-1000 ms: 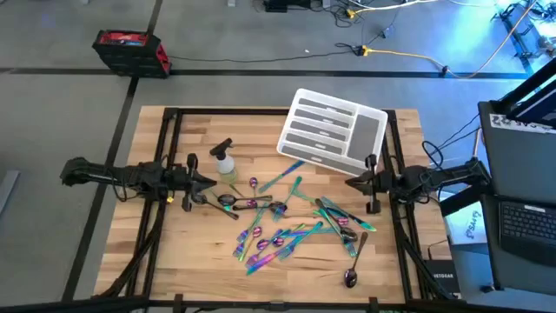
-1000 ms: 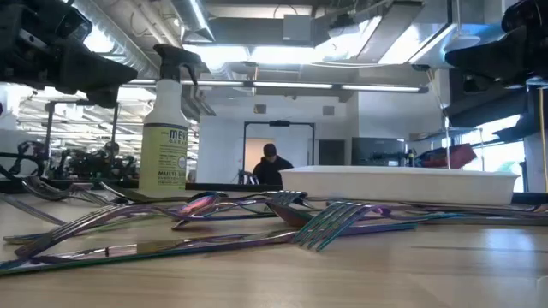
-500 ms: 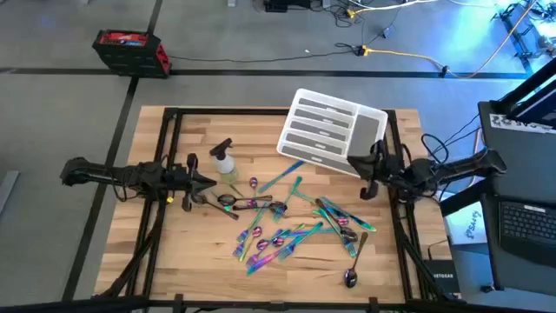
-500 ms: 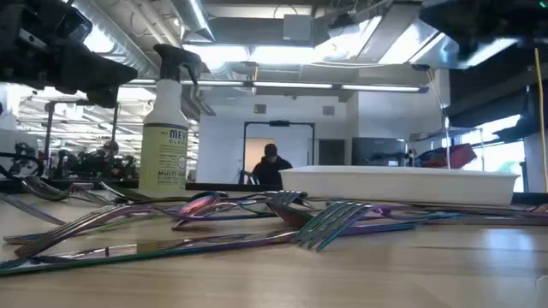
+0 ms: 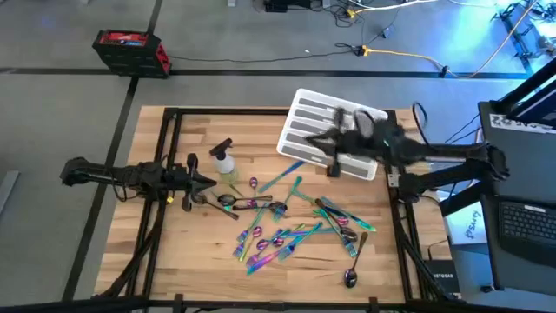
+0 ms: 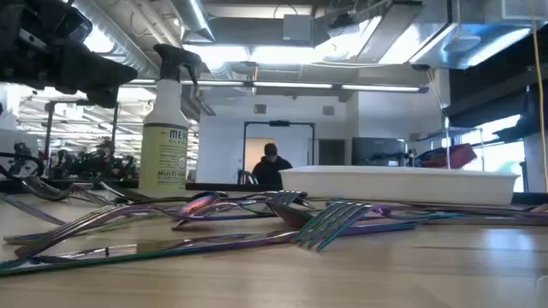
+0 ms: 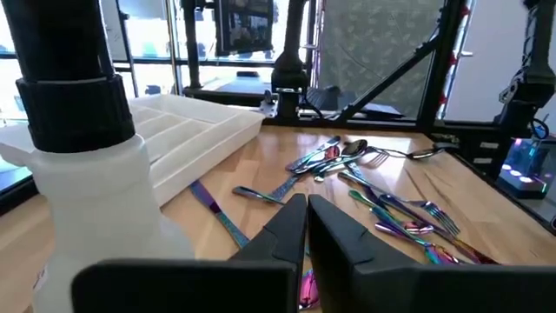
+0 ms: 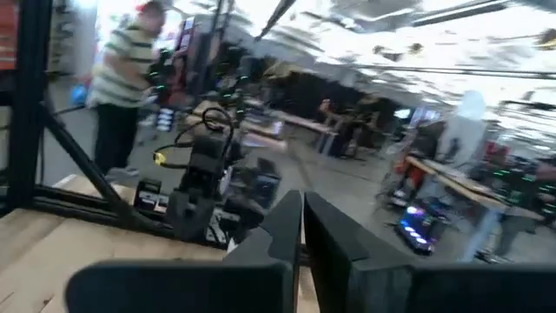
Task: Sort silverware
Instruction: Move the white spray bottle to the top center of the table
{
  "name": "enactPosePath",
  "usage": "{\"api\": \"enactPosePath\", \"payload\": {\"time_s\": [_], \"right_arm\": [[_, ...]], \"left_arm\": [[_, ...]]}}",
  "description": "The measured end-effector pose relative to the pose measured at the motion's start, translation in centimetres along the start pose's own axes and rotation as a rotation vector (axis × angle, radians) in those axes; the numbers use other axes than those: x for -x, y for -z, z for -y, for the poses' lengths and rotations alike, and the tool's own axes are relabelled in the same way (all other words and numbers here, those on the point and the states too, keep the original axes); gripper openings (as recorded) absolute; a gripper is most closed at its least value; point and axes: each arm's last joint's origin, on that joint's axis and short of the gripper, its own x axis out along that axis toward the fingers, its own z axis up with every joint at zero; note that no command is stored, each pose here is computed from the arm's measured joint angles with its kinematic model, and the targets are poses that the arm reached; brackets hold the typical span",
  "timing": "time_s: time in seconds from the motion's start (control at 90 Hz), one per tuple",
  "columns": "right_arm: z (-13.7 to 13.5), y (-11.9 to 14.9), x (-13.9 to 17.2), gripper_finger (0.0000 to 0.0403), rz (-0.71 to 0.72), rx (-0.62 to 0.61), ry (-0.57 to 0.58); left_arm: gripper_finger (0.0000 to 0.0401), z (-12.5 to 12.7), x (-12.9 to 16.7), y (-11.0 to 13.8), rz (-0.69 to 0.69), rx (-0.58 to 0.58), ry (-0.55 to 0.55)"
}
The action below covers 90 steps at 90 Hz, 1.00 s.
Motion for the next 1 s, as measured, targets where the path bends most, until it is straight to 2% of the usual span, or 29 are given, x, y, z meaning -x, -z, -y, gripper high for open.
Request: {"api": "enactPosePath", "payload": {"time_s": [0.156,0.311,0.433,0.578,0.722,0.833,1.0], "right_arm": [[3.8,-1.7,-4.9,0.0001,-0.01,0.0,-0.168],[6.2,-1.5,-10.3,0.0001,-0.038,0.122,-0.203],[7.1,0.0,-14.5,0.0001,-0.036,0.181,-0.236],[7.2,3.1,-18.3,0.0001,-0.106,0.147,-0.303],[5.9,5.7,-20.5,0.0009,-0.174,0.165,-0.34],[4.4,6.4,-21.5,0.0041,-0.193,0.167,-0.382],[3.3,6.1,-21.8,0.0112,-0.188,0.187,-0.407]], "left_arm": [[0.0,0.0,0.0,0.0,0.0,0.0,0.0],[0.0,0.0,0.0,0.0,0.0,0.0,0.0],[0.0,0.0,0.0,0.0,0.0,0.0,0.0],[0.0,0.0,0.0,0.0,0.0,0.0,0.0],[0.0,0.0,0.0,0.0,0.0,0.0,0.0],[0.0,0.0,0.0,0.0,0.0,0.0,0.0],[0.0,0.0,0.0,0.0,0.0,0.0,0.0]]}}
